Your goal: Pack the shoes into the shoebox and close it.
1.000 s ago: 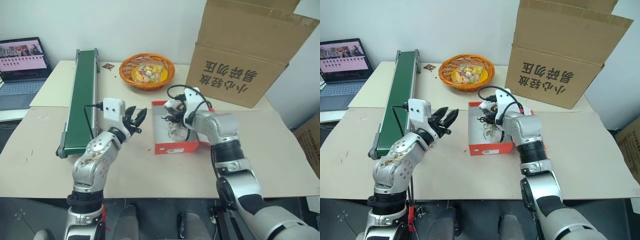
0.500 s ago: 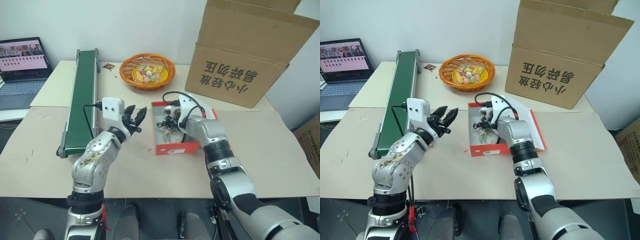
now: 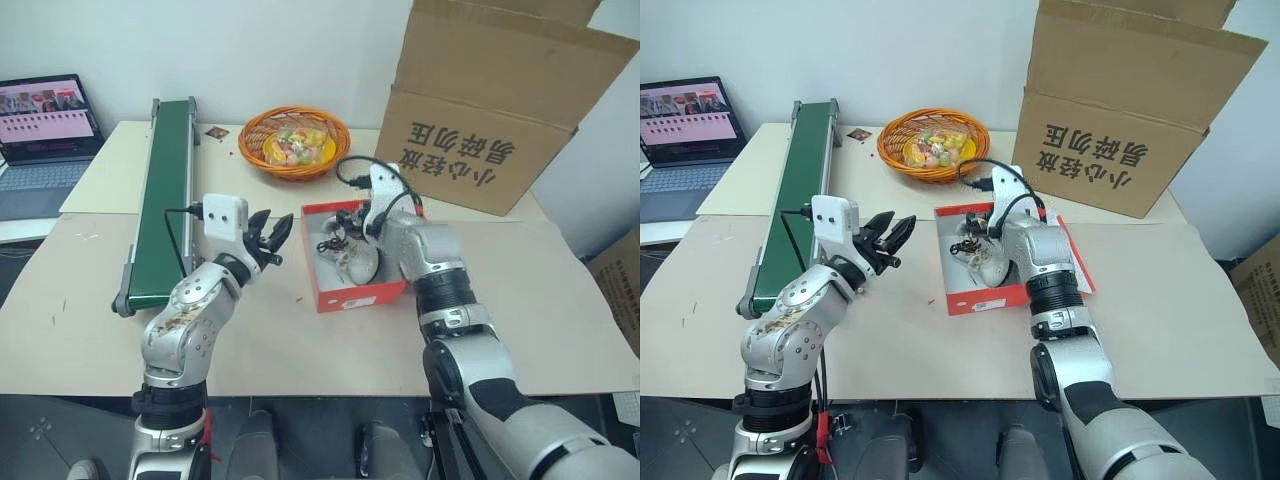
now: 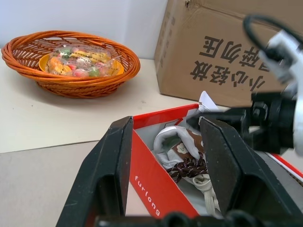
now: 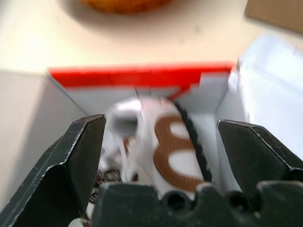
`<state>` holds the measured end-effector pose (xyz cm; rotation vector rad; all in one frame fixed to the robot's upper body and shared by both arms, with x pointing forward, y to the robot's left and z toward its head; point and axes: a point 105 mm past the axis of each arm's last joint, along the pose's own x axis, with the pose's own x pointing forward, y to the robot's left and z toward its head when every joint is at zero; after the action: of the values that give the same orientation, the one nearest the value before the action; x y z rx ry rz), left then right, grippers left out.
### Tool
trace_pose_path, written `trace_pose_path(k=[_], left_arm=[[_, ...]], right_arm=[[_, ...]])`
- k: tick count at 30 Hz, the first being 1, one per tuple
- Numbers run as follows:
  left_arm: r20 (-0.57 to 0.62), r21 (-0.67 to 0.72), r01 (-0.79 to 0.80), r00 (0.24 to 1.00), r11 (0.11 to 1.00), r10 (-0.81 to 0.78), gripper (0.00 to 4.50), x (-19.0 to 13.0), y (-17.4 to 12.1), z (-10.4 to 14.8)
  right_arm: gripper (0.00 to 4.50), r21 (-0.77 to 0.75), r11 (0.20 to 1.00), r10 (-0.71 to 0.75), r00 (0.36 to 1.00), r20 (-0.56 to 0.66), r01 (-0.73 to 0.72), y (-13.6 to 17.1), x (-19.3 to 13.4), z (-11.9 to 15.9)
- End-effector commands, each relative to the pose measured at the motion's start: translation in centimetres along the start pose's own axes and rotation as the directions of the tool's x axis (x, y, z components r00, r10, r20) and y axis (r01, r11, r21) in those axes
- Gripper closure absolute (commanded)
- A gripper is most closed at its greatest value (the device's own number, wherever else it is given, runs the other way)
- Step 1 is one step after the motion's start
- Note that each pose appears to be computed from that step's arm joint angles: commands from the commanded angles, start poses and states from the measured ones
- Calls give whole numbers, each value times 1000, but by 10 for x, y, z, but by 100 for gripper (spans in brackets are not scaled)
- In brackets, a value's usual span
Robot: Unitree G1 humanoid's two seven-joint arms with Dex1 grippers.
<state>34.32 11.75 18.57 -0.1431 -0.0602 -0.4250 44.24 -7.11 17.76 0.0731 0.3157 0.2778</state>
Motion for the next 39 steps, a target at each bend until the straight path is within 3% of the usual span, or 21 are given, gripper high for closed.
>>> trace_pose_path(k=[1, 7, 9, 11, 14, 17, 25, 31, 34, 37, 39], left_arm=[[61, 28, -11, 998, 1000, 10, 213, -4, 5, 18], [88, 59, -101, 992, 993, 96, 213, -11, 27, 27], [100, 66, -150, 985, 986, 143, 213, -16, 37, 29], [105, 113, -253, 965, 961, 241, 213, -26, 56, 29], [143, 111, -429, 899, 896, 413, 213, -49, 91, 35], [132, 121, -557, 829, 822, 543, 213, -79, 121, 30], [87, 131, -613, 790, 779, 607, 213, -105, 141, 15], [71, 130, -616, 787, 777, 613, 213, -102, 144, 10], [67, 129, -632, 775, 765, 629, 144, -99, 148, 9], [74, 141, -623, 781, 769, 620, 24, -96, 148, 11], [77, 143, -620, 784, 771, 616, 7, -94, 148, 12]], right_arm=[[3, 19, 995, 89, 982, 165, -94, 15, -23, 52], [3, 41, 971, 206, 906, 370, -237, 26, -54, 88], [3, -21, 943, 307, 847, 435, -331, 39, -67, 93], [3, -185, 898, 438, 767, 469, -399, 55, -86, 89], [3, -432, 783, 605, 709, 363, -447, 76, -103, 53], [3, -512, 714, 663, 698, 272, -478, 87, -107, 18], [3, -584, 637, 717, 664, 211, -503, 115, -106, -10], [3, -648, 598, 733, 649, 204, -472, 131, -87, 2], [0, -657, 602, 727, 651, 216, -454, 129, -78, 9], [0, -657, 607, 724, 654, 222, -448, 127, -73, 13], [0, -654, 613, 717, 659, 226, -443, 124, -71, 14]])
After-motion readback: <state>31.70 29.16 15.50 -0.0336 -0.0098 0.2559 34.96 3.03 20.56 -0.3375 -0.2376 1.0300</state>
